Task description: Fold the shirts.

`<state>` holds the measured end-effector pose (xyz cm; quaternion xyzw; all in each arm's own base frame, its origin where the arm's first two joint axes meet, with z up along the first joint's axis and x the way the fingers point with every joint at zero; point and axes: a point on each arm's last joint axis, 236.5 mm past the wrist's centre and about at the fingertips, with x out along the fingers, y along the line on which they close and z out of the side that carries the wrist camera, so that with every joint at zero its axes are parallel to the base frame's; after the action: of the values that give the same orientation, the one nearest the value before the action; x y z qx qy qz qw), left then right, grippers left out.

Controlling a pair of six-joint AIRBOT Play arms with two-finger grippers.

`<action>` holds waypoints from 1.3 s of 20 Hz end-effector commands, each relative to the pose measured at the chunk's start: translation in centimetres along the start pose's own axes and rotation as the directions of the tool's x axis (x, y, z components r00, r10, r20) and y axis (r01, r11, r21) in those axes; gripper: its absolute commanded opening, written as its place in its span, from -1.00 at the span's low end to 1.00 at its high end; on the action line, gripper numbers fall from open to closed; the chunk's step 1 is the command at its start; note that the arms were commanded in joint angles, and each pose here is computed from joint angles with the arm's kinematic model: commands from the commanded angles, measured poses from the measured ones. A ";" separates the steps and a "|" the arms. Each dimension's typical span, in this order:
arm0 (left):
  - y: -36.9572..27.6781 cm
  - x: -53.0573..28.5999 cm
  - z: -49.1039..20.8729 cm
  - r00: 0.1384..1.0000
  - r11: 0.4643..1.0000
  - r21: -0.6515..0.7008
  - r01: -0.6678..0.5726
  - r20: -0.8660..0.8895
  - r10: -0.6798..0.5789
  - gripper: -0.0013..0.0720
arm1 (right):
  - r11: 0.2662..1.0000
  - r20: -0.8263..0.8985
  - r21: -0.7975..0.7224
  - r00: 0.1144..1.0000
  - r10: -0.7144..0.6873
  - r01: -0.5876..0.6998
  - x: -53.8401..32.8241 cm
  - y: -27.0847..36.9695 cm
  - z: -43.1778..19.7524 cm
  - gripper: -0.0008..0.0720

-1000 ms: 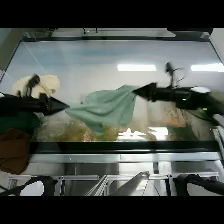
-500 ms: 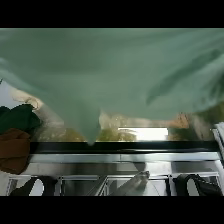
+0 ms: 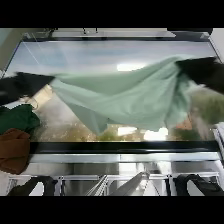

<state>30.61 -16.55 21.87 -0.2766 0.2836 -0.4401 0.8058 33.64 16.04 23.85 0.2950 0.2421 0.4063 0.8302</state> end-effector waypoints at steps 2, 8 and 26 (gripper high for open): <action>11.2 5.1 -5.9 0.989 0.960 -0.263 -0.094 -0.133 0.061 0.98 | 0.945 -0.307 0.315 0.951 0.021 0.081 6.2 -11.2 -9.7 0.39; 18.6 0.5 -9.0 0.952 0.868 -0.459 -0.188 -0.304 0.045 0.98 | 0.890 -0.418 0.399 0.908 -0.036 0.219 0.0 -18.0 -12.9 0.38; 18.4 10.7 -16.4 0.827 0.873 -0.457 -0.169 -0.548 -0.126 0.65 | 0.807 -0.403 0.525 0.914 -0.045 0.271 6.6 -18.8 -24.3 -0.71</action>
<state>33.93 -19.62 -4.32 -0.3339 0.6067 -0.3995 0.6007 31.02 18.63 -7.53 0.4199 0.5412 0.2870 0.6697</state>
